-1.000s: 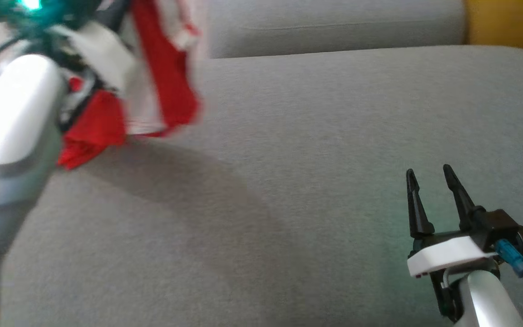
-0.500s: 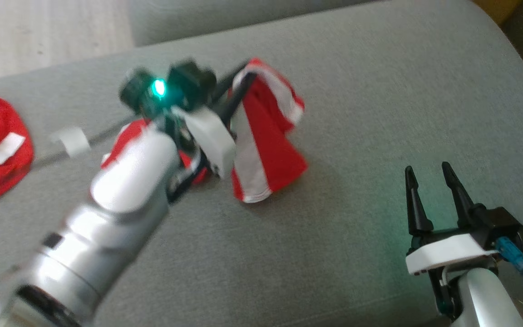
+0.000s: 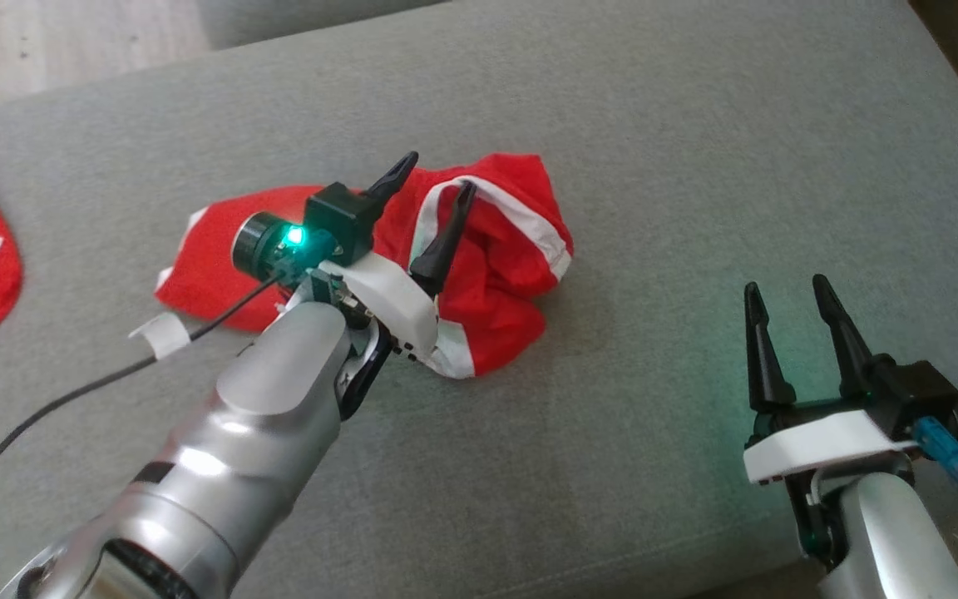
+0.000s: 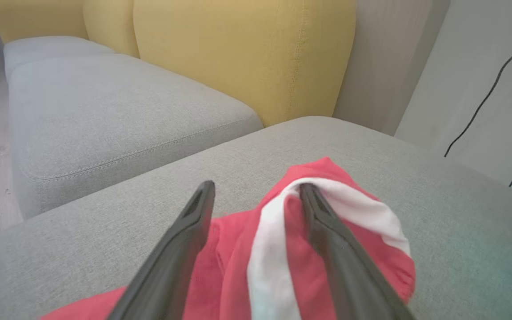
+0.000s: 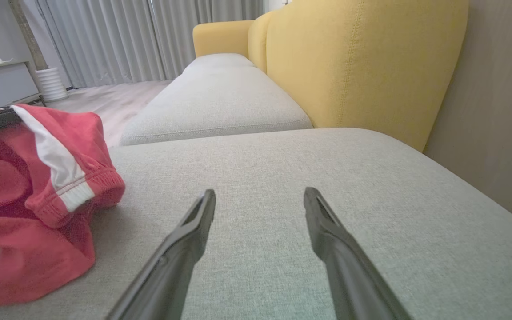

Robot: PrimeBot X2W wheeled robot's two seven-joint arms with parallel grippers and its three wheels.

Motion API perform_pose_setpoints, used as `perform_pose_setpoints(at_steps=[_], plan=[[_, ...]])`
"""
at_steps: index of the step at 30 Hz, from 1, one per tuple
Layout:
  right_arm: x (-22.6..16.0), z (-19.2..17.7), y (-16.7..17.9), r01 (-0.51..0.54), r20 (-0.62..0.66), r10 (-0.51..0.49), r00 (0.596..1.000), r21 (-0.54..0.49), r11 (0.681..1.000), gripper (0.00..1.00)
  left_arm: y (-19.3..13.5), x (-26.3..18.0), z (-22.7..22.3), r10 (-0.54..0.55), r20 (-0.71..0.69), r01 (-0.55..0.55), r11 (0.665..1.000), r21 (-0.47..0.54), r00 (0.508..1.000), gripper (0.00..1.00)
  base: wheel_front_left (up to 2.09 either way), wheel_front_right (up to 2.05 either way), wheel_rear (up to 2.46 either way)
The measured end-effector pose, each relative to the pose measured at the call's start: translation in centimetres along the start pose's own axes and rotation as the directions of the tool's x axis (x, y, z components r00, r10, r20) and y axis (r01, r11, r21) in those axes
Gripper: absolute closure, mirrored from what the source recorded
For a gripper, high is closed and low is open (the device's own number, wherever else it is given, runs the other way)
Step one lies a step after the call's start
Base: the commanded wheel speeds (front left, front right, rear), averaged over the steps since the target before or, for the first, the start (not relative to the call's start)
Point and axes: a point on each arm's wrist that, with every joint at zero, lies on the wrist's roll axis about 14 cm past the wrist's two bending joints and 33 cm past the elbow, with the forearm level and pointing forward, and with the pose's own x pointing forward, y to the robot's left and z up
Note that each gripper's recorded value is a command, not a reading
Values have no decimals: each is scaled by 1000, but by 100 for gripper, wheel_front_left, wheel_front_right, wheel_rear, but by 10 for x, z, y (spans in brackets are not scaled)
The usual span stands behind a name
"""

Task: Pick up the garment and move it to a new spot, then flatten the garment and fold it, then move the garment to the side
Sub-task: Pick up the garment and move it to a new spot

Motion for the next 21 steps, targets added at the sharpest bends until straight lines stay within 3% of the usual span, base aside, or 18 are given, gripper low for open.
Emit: perform_pose_setpoints(at_steps=[7,12,21], plan=[[4,12,15,-44,38,44,998,5,999,0,8,-20,23,47,64,-48,999,5,997,0,0,0,0],[-3,15,23,-69,52,68,996,13,998,0,18,-52,26,142,104,-136,989,-64,984,0,0,0,0],[-17,26,44,-132,94,130,987,15,991,0,56,-158,13,468,181,-437,880,-187,865,0,0,0,0]])
